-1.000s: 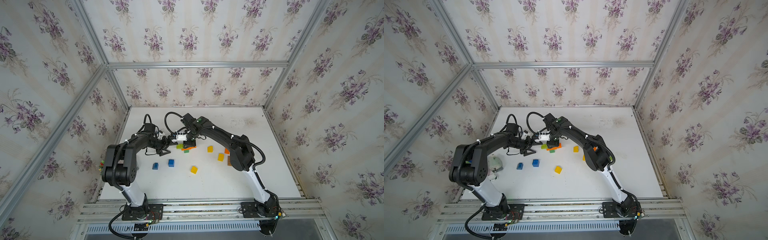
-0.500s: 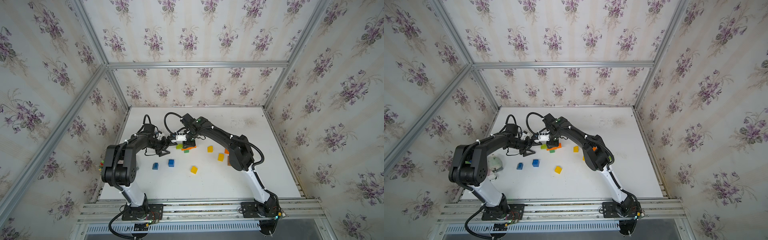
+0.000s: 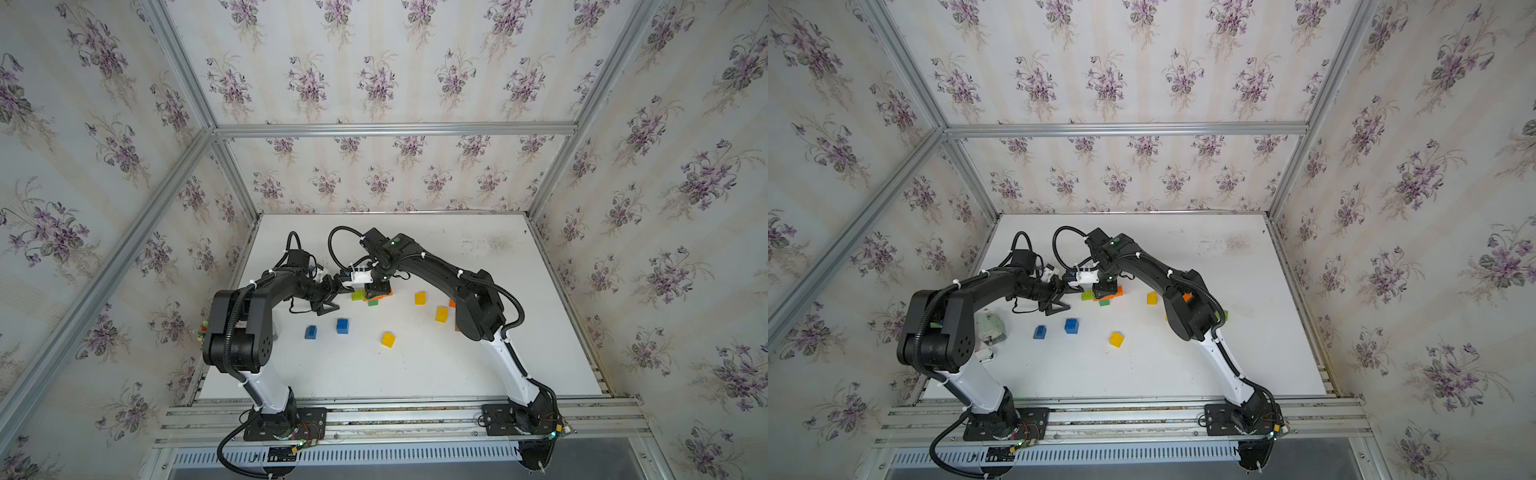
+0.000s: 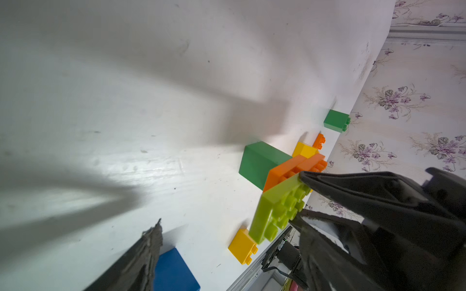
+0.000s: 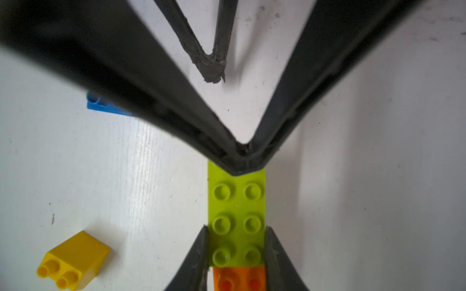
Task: Assemble a fork with lego
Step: Assemble the lego brick with the lego brick.
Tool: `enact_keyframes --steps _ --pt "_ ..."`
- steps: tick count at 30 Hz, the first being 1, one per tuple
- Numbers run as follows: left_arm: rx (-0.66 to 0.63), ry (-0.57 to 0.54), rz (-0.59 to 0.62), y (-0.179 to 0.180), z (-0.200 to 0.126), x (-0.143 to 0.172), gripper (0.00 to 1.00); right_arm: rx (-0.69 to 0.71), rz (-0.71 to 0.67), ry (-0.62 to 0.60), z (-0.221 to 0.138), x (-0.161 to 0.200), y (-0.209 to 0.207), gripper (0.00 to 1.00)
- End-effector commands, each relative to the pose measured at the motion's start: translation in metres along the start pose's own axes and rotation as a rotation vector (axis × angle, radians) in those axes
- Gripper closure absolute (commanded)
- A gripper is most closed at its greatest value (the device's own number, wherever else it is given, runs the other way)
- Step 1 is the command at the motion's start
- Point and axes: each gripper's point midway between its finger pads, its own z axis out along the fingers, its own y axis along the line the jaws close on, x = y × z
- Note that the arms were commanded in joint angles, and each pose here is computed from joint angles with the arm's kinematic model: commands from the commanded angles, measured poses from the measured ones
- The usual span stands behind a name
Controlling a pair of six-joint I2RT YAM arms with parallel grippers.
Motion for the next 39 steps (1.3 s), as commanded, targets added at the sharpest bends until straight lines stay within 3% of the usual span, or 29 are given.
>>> enact_keyframes --steps 1,18,39 --pt "0.095 0.006 0.056 -0.022 0.0 -0.003 0.13 -0.026 -0.032 -0.098 0.007 -0.021 0.005 0.68" --pt "0.075 0.026 0.075 -0.03 0.009 0.0 0.12 -0.006 -0.01 -0.133 -0.002 -0.016 0.0 0.68" --pt "0.104 0.103 0.132 -0.061 0.046 0.02 0.09 -0.021 0.008 -0.163 0.004 -0.009 0.008 0.67"
